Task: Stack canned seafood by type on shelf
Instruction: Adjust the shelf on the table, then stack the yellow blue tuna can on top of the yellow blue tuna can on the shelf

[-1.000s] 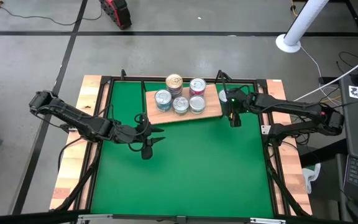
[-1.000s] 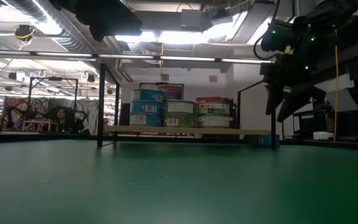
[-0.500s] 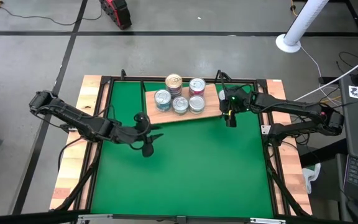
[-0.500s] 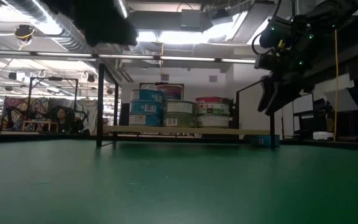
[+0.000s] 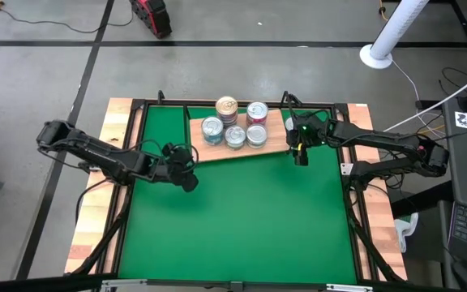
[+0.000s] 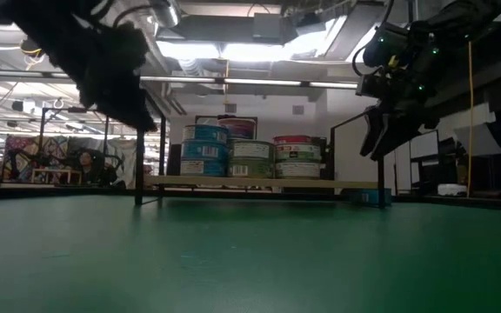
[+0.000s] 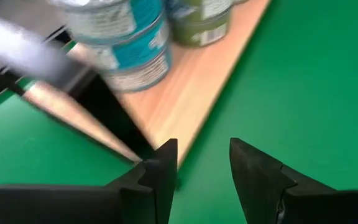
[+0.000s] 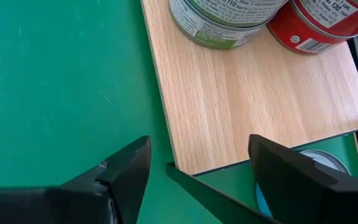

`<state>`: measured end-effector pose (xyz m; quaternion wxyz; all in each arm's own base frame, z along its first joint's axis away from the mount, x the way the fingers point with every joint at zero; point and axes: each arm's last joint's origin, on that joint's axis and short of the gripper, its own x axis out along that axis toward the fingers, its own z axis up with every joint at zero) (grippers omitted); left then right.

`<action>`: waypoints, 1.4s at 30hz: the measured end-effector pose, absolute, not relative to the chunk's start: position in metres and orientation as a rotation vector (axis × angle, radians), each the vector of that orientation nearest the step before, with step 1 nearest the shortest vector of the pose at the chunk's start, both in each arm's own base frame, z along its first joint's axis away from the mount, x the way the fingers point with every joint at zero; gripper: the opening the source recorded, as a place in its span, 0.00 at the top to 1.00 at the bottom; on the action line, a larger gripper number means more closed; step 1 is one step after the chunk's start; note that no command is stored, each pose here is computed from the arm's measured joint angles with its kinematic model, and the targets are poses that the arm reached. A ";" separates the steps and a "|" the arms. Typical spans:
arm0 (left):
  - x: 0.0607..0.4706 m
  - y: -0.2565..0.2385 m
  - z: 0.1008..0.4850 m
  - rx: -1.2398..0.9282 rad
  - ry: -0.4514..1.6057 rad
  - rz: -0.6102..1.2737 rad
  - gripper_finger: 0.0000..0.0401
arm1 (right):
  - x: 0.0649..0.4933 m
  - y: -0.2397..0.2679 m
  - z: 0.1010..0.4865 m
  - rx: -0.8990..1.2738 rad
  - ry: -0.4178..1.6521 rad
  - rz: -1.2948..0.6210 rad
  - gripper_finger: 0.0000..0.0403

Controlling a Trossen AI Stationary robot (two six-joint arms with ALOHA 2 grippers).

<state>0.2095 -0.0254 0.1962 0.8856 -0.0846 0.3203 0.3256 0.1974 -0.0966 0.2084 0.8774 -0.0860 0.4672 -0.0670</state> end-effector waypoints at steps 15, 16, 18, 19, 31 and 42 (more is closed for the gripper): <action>0.205 0.005 0.186 -0.179 0.701 0.815 0.65 | 0.194 -0.097 0.205 -0.206 1.046 -0.194 0.33; 0.205 0.006 0.186 -0.181 0.701 0.821 0.65 | 0.192 -0.098 0.204 -0.228 1.072 -0.221 0.33; 0.205 0.007 0.186 -0.182 0.701 0.827 0.65 | 0.189 -0.099 0.203 -0.281 1.141 -0.266 0.33; 0.205 0.008 0.186 -0.184 0.700 0.830 0.65 | 0.187 -0.099 0.203 -0.312 1.168 -0.285 0.33; 0.205 0.008 0.186 -0.184 0.698 0.833 0.65 | 0.179 -0.099 0.206 -0.391 1.250 -0.328 0.33; 0.205 0.008 0.186 -0.185 0.698 0.833 0.65 | 0.161 -0.089 0.226 -0.409 1.175 -0.359 0.33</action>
